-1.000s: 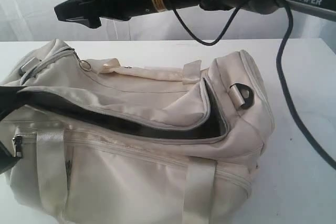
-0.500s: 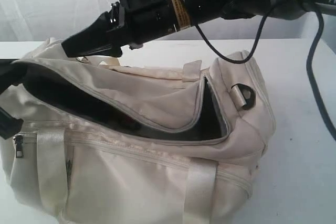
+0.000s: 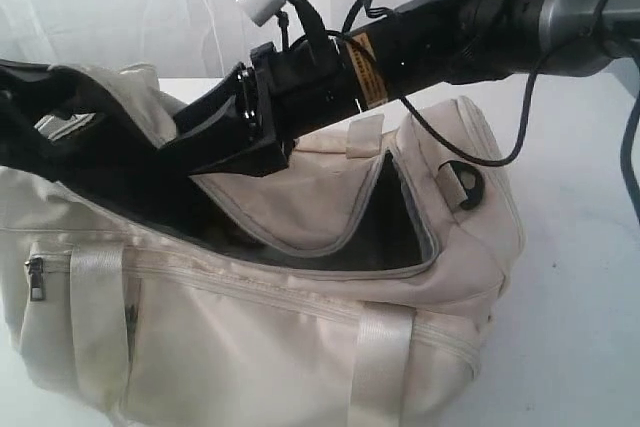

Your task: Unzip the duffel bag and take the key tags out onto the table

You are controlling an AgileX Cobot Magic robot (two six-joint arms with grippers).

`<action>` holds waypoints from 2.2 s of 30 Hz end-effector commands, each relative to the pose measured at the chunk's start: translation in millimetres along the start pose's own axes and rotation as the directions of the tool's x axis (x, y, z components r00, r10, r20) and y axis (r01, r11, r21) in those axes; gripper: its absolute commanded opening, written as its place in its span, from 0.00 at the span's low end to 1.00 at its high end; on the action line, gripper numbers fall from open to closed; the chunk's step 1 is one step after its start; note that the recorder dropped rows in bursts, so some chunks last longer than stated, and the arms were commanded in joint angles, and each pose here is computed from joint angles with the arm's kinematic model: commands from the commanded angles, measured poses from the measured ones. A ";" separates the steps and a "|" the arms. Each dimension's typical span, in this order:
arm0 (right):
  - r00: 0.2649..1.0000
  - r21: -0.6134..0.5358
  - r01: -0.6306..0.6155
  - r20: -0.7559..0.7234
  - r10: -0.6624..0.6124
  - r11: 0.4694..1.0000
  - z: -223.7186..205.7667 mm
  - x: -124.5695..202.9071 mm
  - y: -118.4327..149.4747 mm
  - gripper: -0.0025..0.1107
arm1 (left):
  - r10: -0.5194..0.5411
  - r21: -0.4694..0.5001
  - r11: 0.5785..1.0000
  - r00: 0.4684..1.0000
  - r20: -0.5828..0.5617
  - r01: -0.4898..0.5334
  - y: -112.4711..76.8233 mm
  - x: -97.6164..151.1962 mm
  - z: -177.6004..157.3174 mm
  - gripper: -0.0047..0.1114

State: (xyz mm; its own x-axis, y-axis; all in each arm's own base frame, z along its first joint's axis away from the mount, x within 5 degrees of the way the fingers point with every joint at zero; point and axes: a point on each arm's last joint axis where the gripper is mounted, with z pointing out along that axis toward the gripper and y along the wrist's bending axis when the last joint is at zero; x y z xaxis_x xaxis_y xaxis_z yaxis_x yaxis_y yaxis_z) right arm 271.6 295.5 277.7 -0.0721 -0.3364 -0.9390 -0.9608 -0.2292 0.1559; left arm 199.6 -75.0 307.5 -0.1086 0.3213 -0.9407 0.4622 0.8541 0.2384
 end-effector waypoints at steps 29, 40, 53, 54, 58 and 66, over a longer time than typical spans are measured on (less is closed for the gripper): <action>0.997 0.737 -0.027 -0.027 0.069 0.676 -10.4 1.2 -54.0 0.02 | 0.072 0.183 0.980 0.997 0.039 -0.078 -14.0 -6.7 16.7 0.32; 0.797 0.734 -0.600 0.519 0.308 0.318 -59.2 -0.8 -80.9 0.02 | 0.019 0.210 0.978 0.999 -0.029 -0.013 -17.0 1.5 16.2 0.48; 0.543 0.506 -0.839 0.743 0.391 0.203 -83.9 15.8 -99.7 0.02 | 0.048 0.290 0.957 0.984 -0.173 0.004 -34.6 50.7 9.9 0.48; 0.541 0.503 -0.840 0.741 0.398 0.206 -82.3 17.8 -100.8 0.03 | 0.046 0.291 0.957 0.982 -0.181 0.009 -35.3 53.0 9.4 0.48; 0.525 0.483 -0.850 0.737 0.426 0.210 -76.5 25.0 -104.6 0.17 | 0.048 0.318 0.948 0.983 -0.175 0.011 -37.7 52.6 8.7 0.48; 0.531 0.519 -0.840 0.732 0.428 0.155 -75.6 38.2 -110.1 0.85 | 0.067 0.346 0.938 0.983 -0.169 -0.004 -40.0 52.7 7.9 0.48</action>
State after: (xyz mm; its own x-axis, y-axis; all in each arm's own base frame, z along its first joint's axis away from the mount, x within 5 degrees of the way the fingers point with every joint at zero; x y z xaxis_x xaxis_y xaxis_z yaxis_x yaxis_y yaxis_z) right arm 390.4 246.2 247.3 -0.6621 0.3775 -0.6474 -0.2572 0.6969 0.6694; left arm 186.1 -95.0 247.7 -0.2342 0.4268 -0.8735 0.7230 0.6771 0.1369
